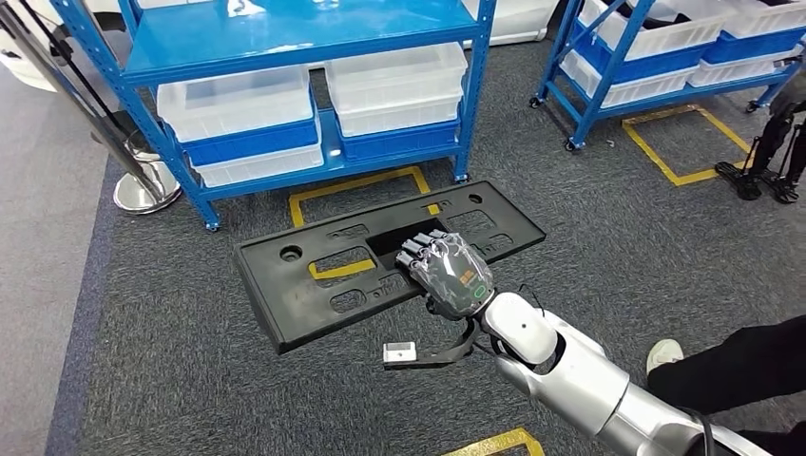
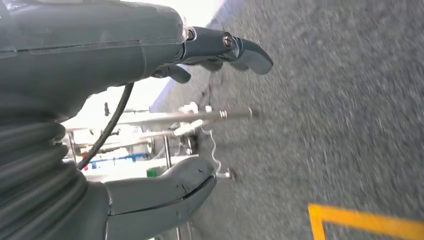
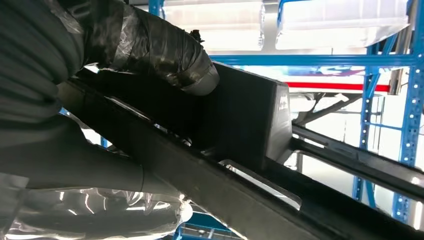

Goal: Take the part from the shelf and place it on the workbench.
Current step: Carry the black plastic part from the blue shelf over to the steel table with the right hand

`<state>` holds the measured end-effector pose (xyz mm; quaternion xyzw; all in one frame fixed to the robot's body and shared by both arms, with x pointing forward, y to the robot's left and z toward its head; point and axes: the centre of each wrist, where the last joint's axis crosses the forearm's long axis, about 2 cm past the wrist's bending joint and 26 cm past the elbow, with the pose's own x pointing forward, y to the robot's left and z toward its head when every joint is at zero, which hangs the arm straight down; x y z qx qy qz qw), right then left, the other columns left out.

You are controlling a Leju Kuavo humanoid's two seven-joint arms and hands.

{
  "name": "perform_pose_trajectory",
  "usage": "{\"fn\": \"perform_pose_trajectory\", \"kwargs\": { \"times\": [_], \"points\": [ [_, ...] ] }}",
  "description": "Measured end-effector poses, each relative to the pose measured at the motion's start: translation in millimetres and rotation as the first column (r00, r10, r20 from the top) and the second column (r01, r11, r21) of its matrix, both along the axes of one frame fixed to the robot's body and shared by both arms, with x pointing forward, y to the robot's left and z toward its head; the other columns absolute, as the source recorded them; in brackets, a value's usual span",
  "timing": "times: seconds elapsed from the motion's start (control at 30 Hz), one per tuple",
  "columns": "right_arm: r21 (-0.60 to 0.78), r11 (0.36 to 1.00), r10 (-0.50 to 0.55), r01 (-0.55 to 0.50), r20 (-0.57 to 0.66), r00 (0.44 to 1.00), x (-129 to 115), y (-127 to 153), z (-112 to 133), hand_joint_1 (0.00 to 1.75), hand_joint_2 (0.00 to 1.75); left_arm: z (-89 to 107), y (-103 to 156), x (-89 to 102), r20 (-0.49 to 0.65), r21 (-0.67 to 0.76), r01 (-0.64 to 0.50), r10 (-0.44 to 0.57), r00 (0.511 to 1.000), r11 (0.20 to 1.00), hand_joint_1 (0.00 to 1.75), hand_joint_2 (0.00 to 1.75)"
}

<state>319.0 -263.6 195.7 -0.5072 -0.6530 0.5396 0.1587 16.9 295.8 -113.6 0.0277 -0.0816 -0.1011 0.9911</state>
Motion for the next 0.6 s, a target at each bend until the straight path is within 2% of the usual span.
{"fn": "perform_pose_trajectory", "kwargs": {
  "times": [0.3, 0.6],
  "points": [
    [-0.004, 1.0, -0.012, 0.012, -0.014, 1.0, 1, 1, 1, 1.75, 1.75, 0.2, -4, 2.5, 0.004, -0.009, -0.004, 0.004, 1.0, 1.0, 0.0, 1.75],
    [0.001, 0.999, 0.032, -0.032, -0.004, 0.999, 15, 22, 18, 1.75, 1.75, 1.6, 1, 19.4, 0.013, -0.009, -0.08, 0.08, 0.997, 0.997, 0.0, 1.75]
  ]
}}
